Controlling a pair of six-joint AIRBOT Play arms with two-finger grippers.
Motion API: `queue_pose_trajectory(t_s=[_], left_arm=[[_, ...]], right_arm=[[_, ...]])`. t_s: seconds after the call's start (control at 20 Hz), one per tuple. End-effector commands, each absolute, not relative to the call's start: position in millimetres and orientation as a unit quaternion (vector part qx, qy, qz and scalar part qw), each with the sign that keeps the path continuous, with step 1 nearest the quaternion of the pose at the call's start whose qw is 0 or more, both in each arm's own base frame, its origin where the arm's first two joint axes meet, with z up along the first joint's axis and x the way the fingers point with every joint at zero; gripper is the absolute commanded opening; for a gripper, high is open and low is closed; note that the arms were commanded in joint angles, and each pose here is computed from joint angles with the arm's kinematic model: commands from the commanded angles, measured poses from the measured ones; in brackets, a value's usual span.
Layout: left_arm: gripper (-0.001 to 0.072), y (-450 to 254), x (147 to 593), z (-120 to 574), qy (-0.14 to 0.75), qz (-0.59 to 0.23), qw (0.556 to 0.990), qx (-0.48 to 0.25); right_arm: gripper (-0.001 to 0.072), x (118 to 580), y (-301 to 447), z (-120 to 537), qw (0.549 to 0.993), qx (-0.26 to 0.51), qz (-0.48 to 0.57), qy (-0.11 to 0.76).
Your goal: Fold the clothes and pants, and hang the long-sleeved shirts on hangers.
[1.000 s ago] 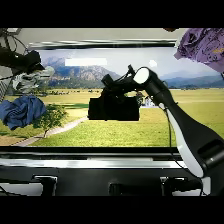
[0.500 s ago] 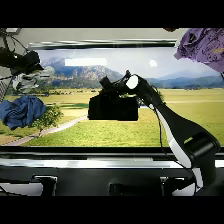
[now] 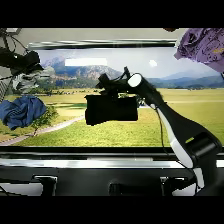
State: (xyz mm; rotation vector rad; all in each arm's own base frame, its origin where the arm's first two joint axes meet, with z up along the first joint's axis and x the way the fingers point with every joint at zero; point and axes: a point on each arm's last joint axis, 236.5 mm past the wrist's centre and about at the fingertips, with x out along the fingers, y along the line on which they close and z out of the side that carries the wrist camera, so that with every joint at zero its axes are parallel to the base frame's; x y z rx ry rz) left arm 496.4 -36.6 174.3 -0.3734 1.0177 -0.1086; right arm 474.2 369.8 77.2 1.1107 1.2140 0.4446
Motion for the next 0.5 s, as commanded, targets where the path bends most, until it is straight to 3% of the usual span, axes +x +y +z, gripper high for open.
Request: queue_pose_trajectory(t_s=[0.0, 0.1, 0.2, 0.35, 0.45], left_arm=[[0.0015, -36.7, 496.6, 174.0, 0.484, -0.052, 0.855, -0.178], [0.0016, -36.8, 496.6, 174.3, 0.484, -0.052, 0.855, -0.178], [0.0016, -36.7, 496.6, 174.2, 0.484, -0.052, 0.855, -0.178], [0.0016, -36.7, 496.6, 174.2, 0.484, -0.052, 0.855, -0.178], [0.0016, -36.7, 496.6, 174.2, 0.484, -0.052, 0.855, -0.178]], right_arm=[[0.0356, 489.8, 320.9, 119.0, 0.680, 0.490, 0.214, 0.502], [0.0376, 504.0, 253.4, 139.1, 0.705, 0.478, 0.208, 0.481], [0.0482, 506.9, 174.9, 139.2, 0.729, 0.451, 0.186, 0.480], [0.0488, 498.4, 67.0, 104.6, 0.745, 0.416, 0.127, 0.505], [0.0488, 487.2, 32.7, 70.9, 0.731, 0.423, 0.112, 0.524]])
